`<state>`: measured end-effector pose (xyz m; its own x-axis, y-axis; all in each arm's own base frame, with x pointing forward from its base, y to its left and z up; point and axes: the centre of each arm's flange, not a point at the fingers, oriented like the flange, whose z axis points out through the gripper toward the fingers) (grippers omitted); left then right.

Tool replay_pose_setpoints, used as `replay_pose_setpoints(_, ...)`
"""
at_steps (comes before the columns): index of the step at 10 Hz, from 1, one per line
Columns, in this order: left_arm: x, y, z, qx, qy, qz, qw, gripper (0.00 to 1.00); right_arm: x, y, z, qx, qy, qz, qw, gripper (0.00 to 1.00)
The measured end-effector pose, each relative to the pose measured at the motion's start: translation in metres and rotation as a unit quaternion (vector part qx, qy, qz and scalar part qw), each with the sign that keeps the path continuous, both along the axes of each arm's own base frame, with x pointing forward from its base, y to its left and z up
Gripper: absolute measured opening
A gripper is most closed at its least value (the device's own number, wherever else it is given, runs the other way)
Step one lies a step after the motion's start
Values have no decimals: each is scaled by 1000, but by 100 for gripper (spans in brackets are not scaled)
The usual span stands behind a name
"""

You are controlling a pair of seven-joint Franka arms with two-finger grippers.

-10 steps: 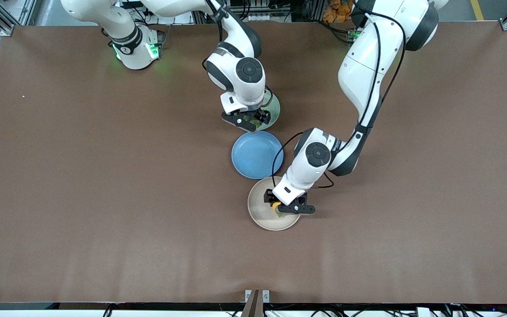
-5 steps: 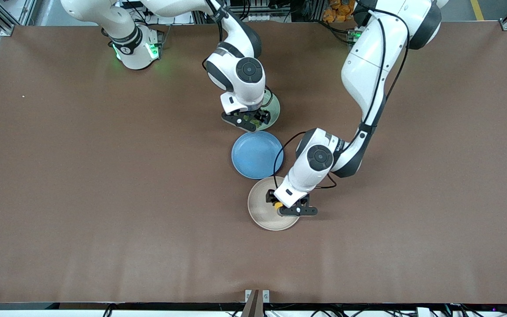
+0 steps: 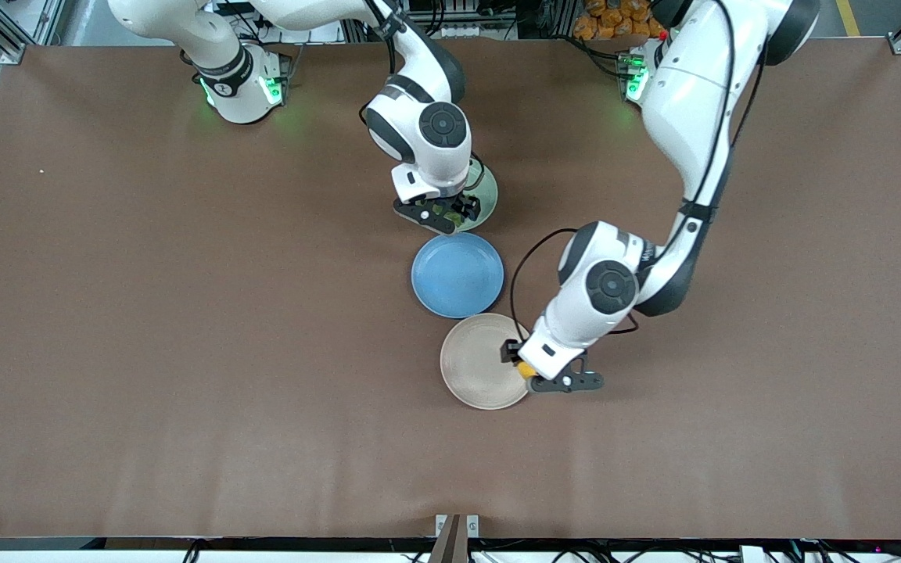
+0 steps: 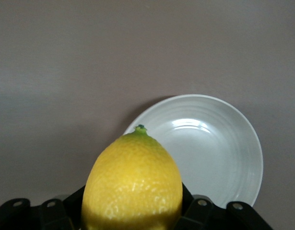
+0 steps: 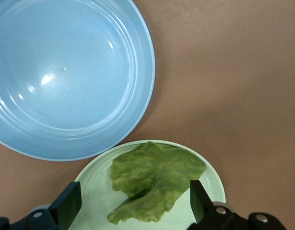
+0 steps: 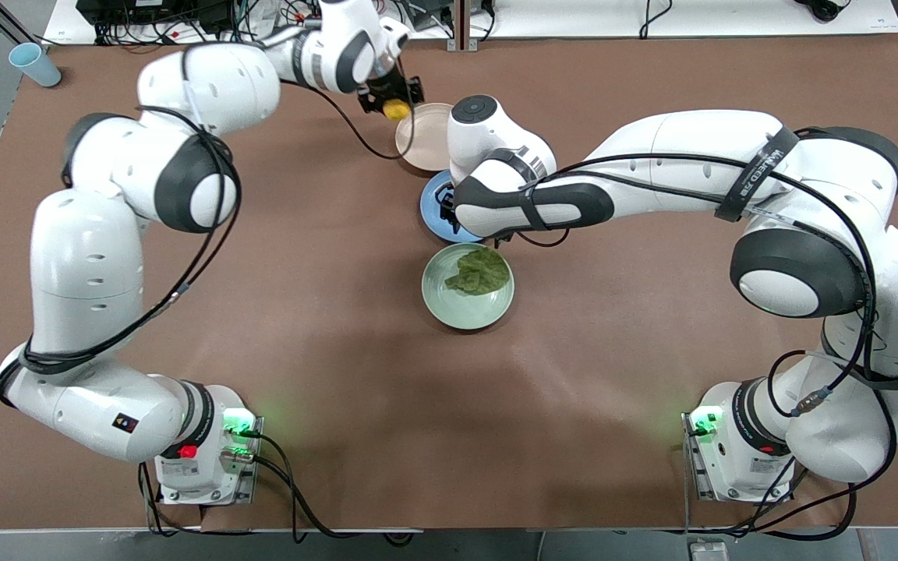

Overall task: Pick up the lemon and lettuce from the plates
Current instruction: 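Lift the lemon with the left gripper and carry it off the plate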

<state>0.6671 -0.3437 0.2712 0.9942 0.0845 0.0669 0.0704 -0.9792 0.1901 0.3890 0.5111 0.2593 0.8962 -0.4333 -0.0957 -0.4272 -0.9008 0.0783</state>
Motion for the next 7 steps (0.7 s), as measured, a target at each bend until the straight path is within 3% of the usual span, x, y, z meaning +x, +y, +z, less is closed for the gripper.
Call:
replay_pose_setpoints(5, 0, 122, 47, 24, 24, -9, 999, 62, -7, -8, -15, -8, 7, -3, 1000, 100)
replay_pose_setpoints(7, -5, 167, 47, 48, 37, -10, 998, 62, -17, -13, -37, 13, 0, -16, 1000, 100)
